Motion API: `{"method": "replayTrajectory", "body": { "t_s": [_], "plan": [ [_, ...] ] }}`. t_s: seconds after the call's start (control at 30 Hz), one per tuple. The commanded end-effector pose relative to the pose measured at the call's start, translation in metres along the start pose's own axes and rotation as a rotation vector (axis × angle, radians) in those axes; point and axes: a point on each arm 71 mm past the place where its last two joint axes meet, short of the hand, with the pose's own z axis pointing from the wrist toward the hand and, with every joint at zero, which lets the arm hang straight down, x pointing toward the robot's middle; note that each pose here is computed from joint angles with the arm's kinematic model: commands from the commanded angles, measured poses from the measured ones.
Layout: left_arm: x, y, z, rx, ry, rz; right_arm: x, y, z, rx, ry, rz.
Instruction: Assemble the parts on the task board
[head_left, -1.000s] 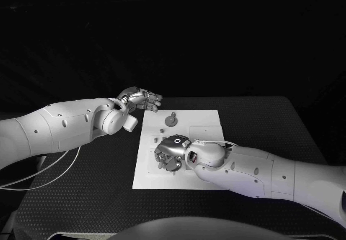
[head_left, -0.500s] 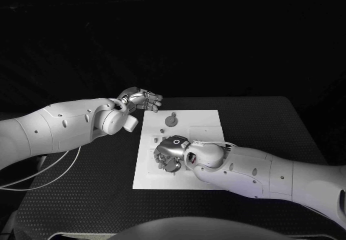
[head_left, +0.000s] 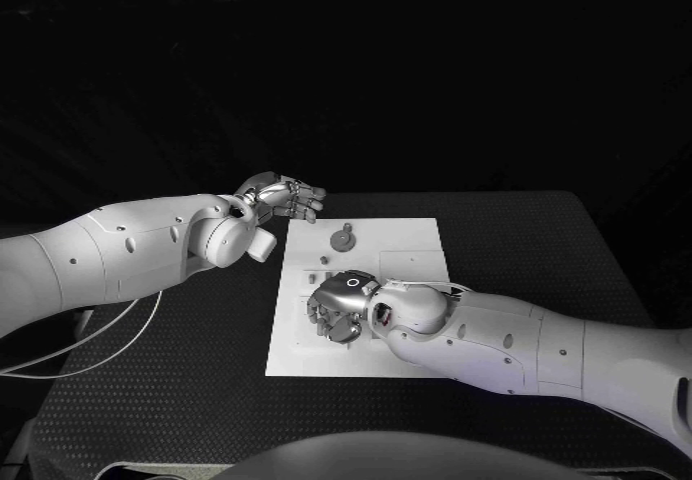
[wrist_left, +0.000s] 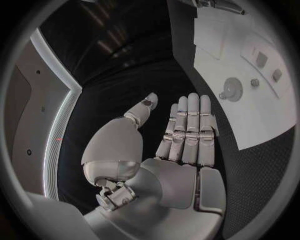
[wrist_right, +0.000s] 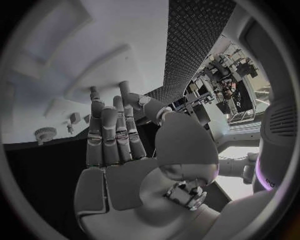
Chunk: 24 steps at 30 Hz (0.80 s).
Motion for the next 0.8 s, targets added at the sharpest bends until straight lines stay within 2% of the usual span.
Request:
{"method": "replayTrajectory", "body": {
  "t_s": [0.03,0.57,0.8],
  "plan": [
    [0.002,-0.0014,0.0003,0.007,0.015,-0.009,0.003,0.001,0.0,-0.005,0.019,0.033],
    [0.001,-0.0012,0.0002,0.006,0.013,-0.008,0.001,-0.004,-0.004,0.004,-0.03,0.059],
    [0.0005,-0.001,0.0002,0.006,0.014,-0.008,-0.004,-0.01,-0.015,0.017,-0.098,0.092]
  ]
}}
